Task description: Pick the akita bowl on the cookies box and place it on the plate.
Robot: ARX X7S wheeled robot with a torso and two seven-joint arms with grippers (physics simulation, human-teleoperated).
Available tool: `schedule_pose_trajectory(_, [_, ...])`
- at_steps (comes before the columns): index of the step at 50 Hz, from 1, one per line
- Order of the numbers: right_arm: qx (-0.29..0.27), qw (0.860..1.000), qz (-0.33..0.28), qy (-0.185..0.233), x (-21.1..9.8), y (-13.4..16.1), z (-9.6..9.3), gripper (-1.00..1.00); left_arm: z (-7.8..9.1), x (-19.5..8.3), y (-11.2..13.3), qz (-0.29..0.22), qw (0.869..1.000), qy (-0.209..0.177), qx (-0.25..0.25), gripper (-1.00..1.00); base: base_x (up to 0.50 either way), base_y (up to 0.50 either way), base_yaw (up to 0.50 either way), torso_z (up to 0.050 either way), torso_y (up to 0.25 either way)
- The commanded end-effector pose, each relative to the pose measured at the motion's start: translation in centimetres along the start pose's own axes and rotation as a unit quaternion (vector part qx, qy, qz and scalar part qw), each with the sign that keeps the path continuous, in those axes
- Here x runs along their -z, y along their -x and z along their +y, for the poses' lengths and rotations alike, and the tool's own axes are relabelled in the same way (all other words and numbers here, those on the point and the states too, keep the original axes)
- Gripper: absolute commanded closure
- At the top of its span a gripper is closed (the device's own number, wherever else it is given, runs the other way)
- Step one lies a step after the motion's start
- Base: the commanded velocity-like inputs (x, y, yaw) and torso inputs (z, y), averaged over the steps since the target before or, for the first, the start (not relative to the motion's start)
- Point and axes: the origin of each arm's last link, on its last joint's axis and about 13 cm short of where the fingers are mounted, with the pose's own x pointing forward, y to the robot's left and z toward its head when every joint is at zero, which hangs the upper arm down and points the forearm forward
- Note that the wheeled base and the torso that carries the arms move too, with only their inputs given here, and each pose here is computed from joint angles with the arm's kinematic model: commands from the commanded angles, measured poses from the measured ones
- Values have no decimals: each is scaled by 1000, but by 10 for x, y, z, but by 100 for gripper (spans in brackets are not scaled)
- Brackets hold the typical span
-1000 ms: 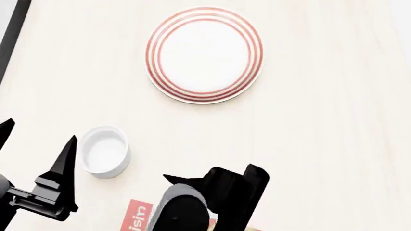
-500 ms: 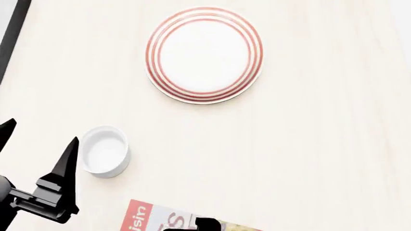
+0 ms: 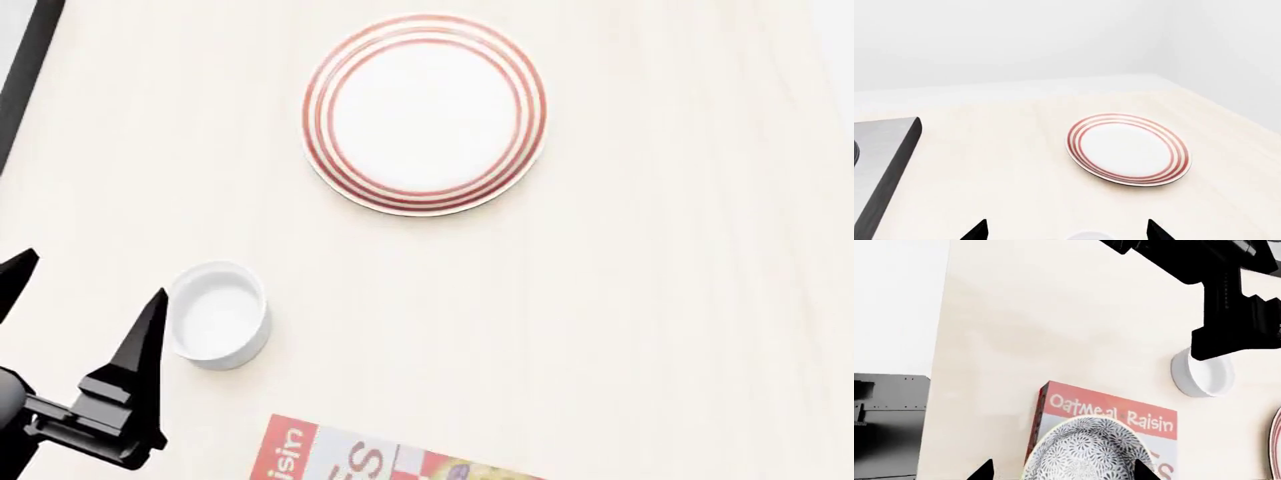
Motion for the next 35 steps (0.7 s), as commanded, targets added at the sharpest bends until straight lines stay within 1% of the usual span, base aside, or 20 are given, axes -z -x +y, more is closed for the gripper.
schedule_pose_trajectory(1, [-36,999,7,-1,-4,-9,4,-100,1,-1,-1,-10,1000,-3,-3,-100,0,0,0,0,0])
schedule_pose_trajectory(6, [-56,998,22,7,-3,-8,8,-100,2,-1,0,-10,1000,-3,-3,-100,0,0,0,0,0])
schedule_pose_trajectory(17, [-68,996,48,20,2,-9,10,-100,2,-1,0,-10,1000,-2,-3,-100,0,0,0,0,0])
schedule_pose_trajectory(26, [-69,995,68,31,6,-8,8,-100,1,0,0,-9,1000,-1,-3,-100,0,0,0,0,0])
schedule_pose_trajectory(35, [-51,995,77,27,9,-6,2,-100,1,0,0,-7,1000,-1,-1,-100,0,0,0,0,0])
